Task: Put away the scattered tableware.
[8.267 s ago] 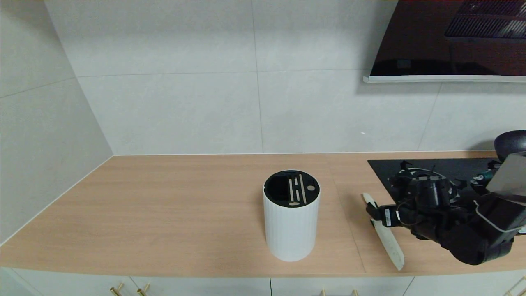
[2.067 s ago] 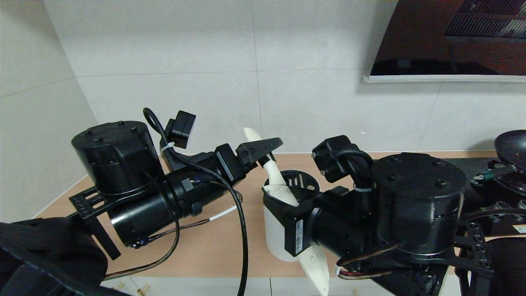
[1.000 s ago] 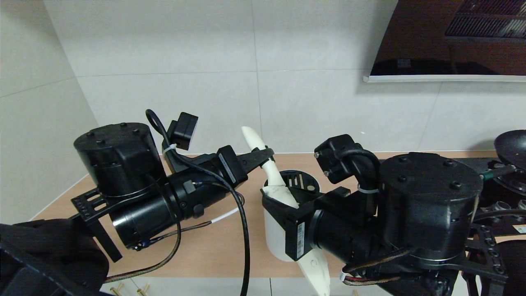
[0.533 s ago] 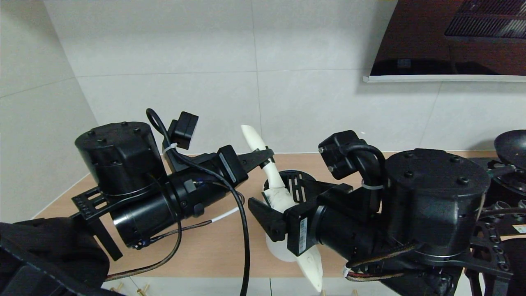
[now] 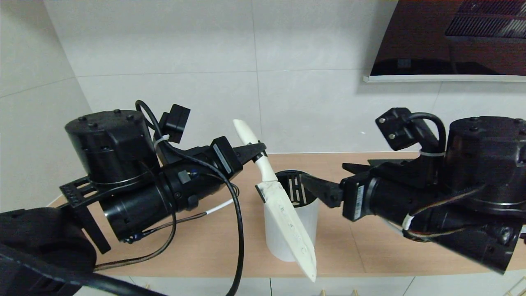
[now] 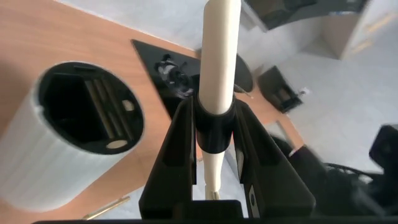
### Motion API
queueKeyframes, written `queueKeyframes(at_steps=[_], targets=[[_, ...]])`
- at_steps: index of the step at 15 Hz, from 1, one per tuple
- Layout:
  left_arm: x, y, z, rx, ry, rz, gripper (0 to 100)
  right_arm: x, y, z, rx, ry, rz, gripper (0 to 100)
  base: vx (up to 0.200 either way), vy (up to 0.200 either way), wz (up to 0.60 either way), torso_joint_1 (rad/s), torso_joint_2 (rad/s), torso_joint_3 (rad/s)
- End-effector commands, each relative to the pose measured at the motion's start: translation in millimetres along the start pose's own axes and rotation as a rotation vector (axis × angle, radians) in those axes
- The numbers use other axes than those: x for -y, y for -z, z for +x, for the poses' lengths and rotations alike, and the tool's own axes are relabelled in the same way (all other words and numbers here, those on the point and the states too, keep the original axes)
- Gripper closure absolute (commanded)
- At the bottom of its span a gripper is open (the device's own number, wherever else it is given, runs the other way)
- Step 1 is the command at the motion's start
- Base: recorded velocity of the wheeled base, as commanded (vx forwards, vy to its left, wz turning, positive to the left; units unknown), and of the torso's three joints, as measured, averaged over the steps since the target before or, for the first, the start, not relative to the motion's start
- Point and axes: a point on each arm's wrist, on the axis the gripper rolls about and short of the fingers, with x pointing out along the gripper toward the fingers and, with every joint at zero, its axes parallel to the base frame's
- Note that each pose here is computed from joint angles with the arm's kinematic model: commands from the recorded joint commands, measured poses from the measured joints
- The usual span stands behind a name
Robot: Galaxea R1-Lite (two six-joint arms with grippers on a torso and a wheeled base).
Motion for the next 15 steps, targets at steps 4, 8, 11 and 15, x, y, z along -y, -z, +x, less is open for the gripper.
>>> queueKeyframes(at_steps=[4,8,11,15], targets=[[24.5,-26.9,-3.2,0.124,-0.094,0.079,100,53.0,-41.3,-45.2,0.087,0.126,0.039,0,0.000,0.000,0.00,0.000,0.00,0.000],[47.9,-49.4,2.5,0.213,-0.107,0.202,100,58.4,-44.8,-45.1,0.083,0.153,0.041,0,0.000,0.000,0.00,0.000,0.00,0.000],[82.0,-60.6,4.3,0.211,-0.113,0.235,100,58.7,-43.5,-43.8,0.076,0.154,0.040,0,0.000,0.000,0.00,0.000,0.00,0.000],[88.2,-32.0,26.0,0.190,-0.202,0.380,100,58.7,-43.3,-43.3,0.075,0.155,0.035,0,0.000,0.000,0.00,0.000,0.00,0.000]])
